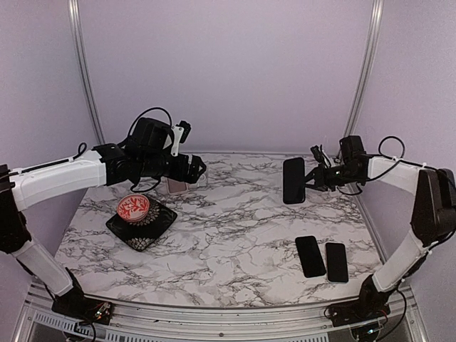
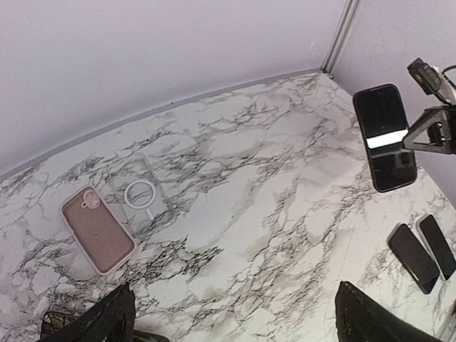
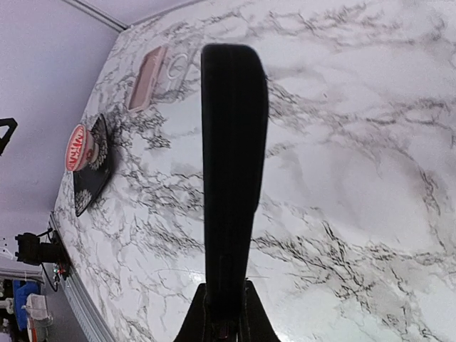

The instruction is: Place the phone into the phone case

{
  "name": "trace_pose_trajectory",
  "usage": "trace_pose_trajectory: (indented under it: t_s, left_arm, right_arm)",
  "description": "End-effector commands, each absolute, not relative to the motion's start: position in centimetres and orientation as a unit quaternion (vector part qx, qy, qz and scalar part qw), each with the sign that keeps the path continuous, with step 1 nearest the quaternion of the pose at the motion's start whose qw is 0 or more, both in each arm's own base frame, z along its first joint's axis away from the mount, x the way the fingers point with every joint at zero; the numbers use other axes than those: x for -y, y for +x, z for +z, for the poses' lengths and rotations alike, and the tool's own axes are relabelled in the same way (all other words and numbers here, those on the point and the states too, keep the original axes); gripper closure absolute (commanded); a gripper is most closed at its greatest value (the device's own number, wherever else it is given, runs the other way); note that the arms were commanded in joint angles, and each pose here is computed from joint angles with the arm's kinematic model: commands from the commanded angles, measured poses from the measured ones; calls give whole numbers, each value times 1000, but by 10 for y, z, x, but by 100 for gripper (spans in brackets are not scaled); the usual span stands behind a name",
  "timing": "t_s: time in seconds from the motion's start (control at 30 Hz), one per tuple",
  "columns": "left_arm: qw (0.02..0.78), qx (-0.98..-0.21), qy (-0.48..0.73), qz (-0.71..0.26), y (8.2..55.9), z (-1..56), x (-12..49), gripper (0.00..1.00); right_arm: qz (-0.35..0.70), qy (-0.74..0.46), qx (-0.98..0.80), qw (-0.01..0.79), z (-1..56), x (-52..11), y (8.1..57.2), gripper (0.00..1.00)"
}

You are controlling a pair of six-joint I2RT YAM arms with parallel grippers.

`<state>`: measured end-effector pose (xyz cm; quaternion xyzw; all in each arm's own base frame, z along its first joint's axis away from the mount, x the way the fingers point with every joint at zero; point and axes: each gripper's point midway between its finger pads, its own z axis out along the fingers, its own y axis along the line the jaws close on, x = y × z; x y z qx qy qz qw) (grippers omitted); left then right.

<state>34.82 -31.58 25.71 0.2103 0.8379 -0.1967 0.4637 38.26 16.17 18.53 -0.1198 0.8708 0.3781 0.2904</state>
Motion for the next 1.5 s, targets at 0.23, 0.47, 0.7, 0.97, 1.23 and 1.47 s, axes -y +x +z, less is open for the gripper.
trace_pose_trajectory:
  t_s: [0.23,0.47,0.7,0.97,1.23,1.47]
  left_arm:
    - [390,-885,168,-188,382,210,308,1]
    - [377,-896,162,-171,386,192,300,1]
    - [380,-895,167,-162,385,192,294,1]
    - [378,-896,168,-161,386,190,293,1]
    - [360,-908,140,-161,403,173,283,1]
    - [373,-911,132,-116,475,151,303,25]
  right_arm:
    - [345,-46,-921,177,84,-87,398,100]
    - [294,-32,-945,138,51,-70,414,94]
    - [191,3,-971,141,40,-37,424,68]
    - [57,-23,-984,167,64,-58,415,67]
    - [0,-104,-938,331,132,-201,467,51]
    - [153,-86,-902,395,146,-299,500,52]
